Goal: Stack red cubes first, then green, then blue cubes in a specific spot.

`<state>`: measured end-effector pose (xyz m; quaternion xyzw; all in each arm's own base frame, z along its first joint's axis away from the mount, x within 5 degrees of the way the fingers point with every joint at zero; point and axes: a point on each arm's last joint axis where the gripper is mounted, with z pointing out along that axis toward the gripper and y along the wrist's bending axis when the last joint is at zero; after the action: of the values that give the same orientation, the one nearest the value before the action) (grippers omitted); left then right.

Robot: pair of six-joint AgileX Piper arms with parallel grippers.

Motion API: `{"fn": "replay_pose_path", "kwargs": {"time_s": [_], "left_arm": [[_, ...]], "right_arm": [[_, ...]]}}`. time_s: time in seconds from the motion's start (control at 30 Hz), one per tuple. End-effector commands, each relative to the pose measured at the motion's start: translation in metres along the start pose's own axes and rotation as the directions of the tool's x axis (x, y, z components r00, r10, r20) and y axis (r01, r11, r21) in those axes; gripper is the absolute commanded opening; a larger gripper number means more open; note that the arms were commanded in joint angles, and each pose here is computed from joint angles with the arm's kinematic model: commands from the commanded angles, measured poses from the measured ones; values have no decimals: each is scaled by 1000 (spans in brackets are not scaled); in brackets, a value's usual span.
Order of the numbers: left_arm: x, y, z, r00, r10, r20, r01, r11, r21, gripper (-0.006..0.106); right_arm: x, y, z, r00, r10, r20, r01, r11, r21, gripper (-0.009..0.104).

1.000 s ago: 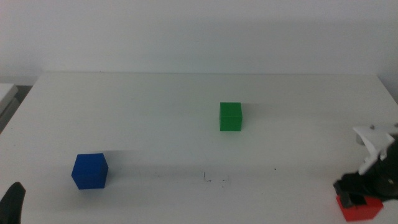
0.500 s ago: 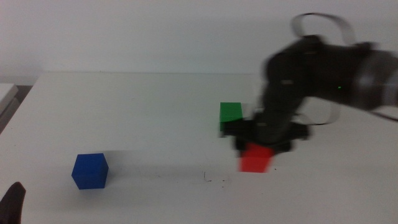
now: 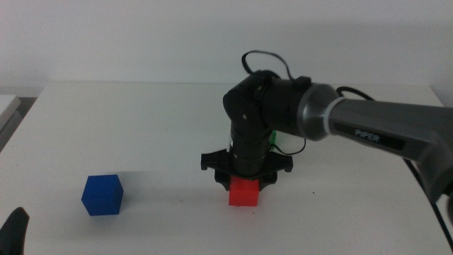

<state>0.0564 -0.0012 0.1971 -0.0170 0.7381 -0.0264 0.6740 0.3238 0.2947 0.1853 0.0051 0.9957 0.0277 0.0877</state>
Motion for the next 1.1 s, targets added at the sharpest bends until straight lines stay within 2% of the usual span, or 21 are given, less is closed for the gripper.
{"fn": "replay_pose_path", "kwargs": {"time_s": [0.0,0.27,0.37,0.43,0.5,0.57,0.7,0.8,0.9,1.07], "left_arm": [[-2,0,0,1000,-4,18,4,1000,3,94],[-2,0,0,1000,-4,18,4,1000,3,94],[-2,0,0,1000,-4,18,4,1000,3,94],[-2,0,0,1000,-4,18,4,1000,3,94],[-2,0,0,1000,-4,18,4,1000,3,94],[-2,0,0,1000,-4,18,4,1000,3,94],[-2,0,0,1000,-4,18,4,1000,3,94],[-2,0,0,1000,-4,18,4,1000,3,94],[-2,0,0,1000,-4,18,4,1000,3,94],[-2,0,0,1000,-4,18,4,1000,3,94]], "right_arm": [[-3,0,6,1000,-1,14,1,1000,23,0],[-3,0,26,1000,-12,-5,12,998,66,2],[-2,0,28,1000,-14,-10,14,997,74,14],[-2,0,27,1000,-10,-8,11,997,72,63],[-3,0,21,1000,-15,5,14,998,68,93],[-1,0,1,998,-59,33,56,996,75,91],[9,-12,-70,974,-164,159,137,976,170,91],[2,-25,-107,950,-173,260,142,981,134,91],[-31,-38,-112,942,-96,323,85,995,50,91],[-86,-47,-76,957,-93,274,78,995,66,91]]}}
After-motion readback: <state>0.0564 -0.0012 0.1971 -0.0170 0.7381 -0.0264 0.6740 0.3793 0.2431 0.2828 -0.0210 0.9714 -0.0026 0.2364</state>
